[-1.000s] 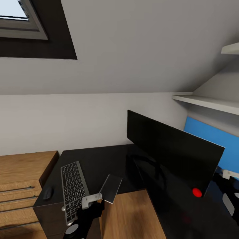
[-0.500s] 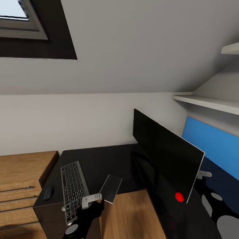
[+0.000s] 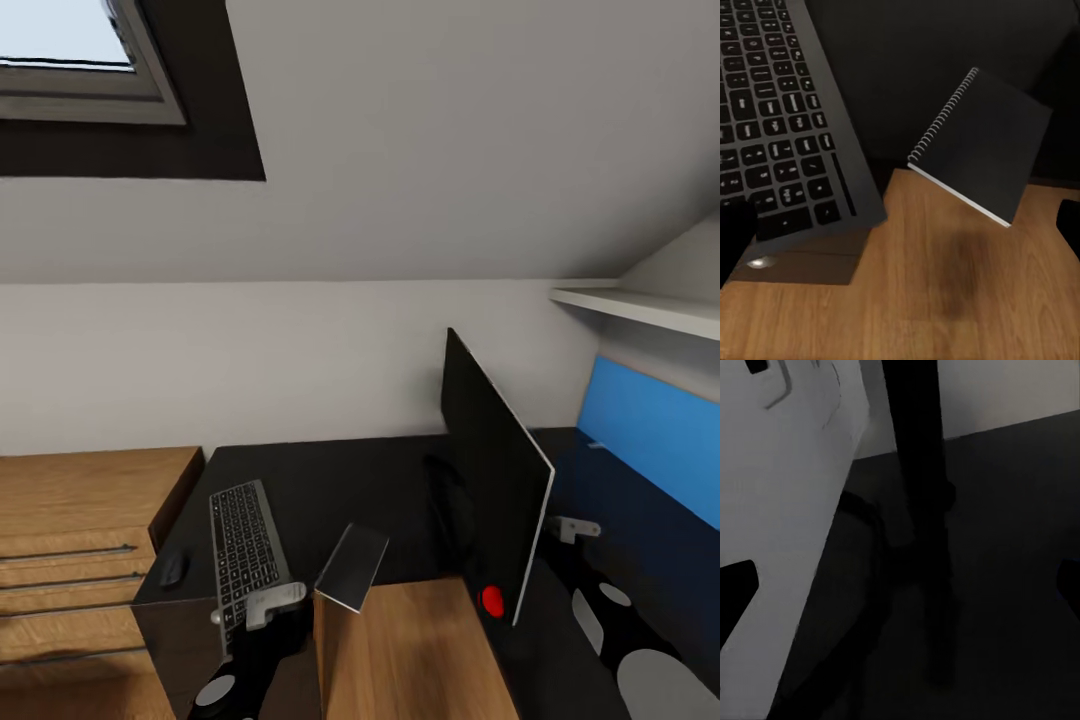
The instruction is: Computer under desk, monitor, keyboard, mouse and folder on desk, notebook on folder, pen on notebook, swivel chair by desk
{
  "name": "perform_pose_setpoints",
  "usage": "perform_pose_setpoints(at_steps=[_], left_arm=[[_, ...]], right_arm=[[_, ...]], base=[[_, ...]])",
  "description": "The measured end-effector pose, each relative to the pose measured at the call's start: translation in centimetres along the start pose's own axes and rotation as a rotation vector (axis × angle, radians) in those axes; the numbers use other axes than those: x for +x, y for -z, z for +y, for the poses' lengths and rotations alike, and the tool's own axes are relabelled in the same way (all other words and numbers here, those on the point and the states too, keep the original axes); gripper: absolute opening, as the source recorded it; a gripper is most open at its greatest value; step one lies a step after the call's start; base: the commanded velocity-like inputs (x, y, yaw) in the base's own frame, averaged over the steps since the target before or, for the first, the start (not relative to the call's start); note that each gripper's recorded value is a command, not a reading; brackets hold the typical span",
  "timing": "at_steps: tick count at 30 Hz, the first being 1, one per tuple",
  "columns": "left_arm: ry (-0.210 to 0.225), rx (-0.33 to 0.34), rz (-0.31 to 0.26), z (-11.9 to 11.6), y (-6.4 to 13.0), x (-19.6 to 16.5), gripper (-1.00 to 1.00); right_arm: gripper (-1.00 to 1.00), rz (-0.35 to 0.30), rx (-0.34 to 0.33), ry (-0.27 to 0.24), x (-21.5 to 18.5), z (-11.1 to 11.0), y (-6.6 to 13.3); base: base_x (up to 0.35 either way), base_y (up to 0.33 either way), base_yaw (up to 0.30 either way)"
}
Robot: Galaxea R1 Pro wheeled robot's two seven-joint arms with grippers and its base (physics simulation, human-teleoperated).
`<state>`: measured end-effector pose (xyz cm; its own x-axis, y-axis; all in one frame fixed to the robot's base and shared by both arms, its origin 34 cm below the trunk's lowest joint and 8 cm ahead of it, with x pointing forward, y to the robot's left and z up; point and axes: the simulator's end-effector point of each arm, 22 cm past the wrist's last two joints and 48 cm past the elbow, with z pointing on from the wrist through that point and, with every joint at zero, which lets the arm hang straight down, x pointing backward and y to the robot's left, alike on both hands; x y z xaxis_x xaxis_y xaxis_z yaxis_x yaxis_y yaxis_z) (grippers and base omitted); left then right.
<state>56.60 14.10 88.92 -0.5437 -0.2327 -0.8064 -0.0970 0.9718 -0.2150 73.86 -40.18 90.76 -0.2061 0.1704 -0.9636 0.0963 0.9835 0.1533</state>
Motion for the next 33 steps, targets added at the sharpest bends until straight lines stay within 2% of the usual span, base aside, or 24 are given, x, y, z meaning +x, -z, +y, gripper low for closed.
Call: perform_pose_setpoints(at_steps=[20,33], left_arm=[[-0.001,0.001,0.002,-0.03,0.0,0.05,1.0],[0.001,0.001,0.003,-0.02,-0.01,0.06,1.0]], right_arm=[[1.0,0.0,-0.003,-0.001,0.04,0.16,-0.01],[1.0,0.003,-0.004,0.001,0.09,0.13,0.0]], base=[[0.0,0.0,0.275],[0.0,0.0,0.018]])
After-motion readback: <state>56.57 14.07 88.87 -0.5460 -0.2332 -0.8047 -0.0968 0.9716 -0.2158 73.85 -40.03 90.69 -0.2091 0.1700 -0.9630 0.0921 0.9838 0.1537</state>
